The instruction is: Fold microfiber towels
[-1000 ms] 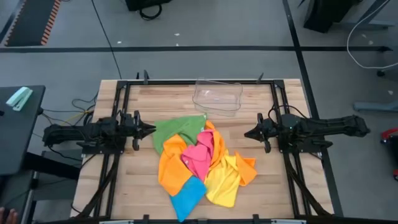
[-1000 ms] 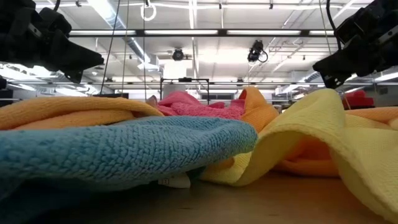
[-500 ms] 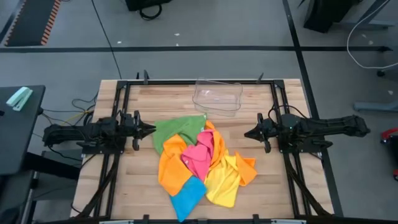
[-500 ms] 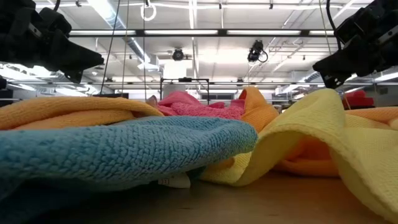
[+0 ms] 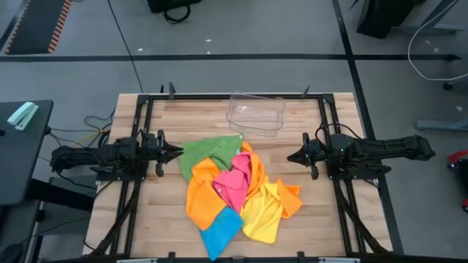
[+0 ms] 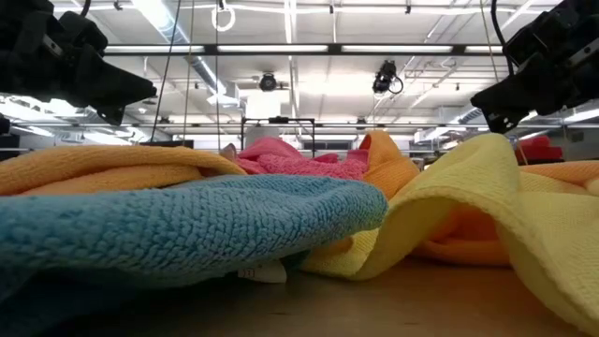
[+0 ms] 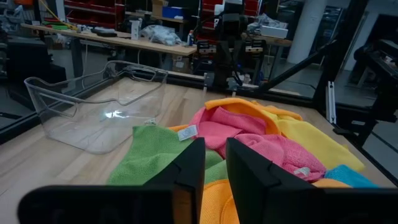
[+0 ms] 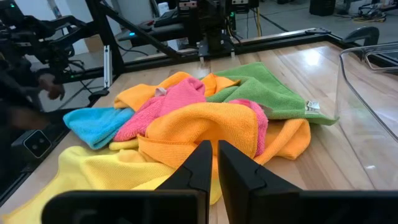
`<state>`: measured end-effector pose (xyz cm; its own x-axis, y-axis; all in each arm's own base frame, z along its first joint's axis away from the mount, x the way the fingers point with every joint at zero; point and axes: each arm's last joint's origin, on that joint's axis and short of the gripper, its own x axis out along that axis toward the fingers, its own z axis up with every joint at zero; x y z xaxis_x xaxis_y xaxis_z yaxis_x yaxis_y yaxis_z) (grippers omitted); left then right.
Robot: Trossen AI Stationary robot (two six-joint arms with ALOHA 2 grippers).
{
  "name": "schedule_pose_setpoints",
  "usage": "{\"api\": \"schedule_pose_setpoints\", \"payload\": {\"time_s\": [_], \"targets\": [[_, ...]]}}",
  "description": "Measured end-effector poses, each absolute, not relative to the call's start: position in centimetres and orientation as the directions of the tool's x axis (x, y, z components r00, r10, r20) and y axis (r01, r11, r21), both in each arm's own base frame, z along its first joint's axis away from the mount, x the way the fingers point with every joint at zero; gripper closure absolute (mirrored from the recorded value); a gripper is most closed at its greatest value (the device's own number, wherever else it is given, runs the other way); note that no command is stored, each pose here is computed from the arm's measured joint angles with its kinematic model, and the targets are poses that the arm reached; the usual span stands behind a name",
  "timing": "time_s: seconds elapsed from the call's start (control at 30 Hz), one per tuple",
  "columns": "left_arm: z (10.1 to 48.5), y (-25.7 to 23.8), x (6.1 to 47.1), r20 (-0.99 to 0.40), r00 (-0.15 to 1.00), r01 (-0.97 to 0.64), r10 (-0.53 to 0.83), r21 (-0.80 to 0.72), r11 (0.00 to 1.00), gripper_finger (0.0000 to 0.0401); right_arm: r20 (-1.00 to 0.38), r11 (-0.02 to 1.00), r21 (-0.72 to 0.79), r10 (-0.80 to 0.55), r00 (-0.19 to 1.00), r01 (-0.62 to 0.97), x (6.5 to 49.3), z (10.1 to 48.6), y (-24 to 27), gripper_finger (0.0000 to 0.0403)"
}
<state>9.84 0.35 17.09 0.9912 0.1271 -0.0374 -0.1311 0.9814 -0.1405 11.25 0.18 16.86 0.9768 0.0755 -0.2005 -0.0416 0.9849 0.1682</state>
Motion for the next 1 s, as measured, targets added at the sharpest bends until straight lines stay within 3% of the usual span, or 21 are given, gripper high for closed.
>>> {"api": "schedule_pose_setpoints", "payload": {"time_s": [0.7,0.9,1.0], "targets": [[17.08,0.35,9.84,-0.038,0.991,-0.131,0.127,-0.140,0.981,0.0334,-0.201,0.985,0.168,0.076,0.977,-0.042,11.25,16.85,0.19,0.0368],[17.08,0.35,9.84,-0.038,0.991,-0.131,0.127,-0.140,0.981,0.0329,-0.196,0.999,0.034,0.044,0.980,-0.038,11.26,16.90,0.09,0.0368],[17.09,0.35,9.84,-0.037,0.991,-0.131,0.127,-0.141,0.981,0.0326,-0.189,0.993,0.119,0.043,0.981,-0.020,11.27,16.97,0.09,0.0368]]}}
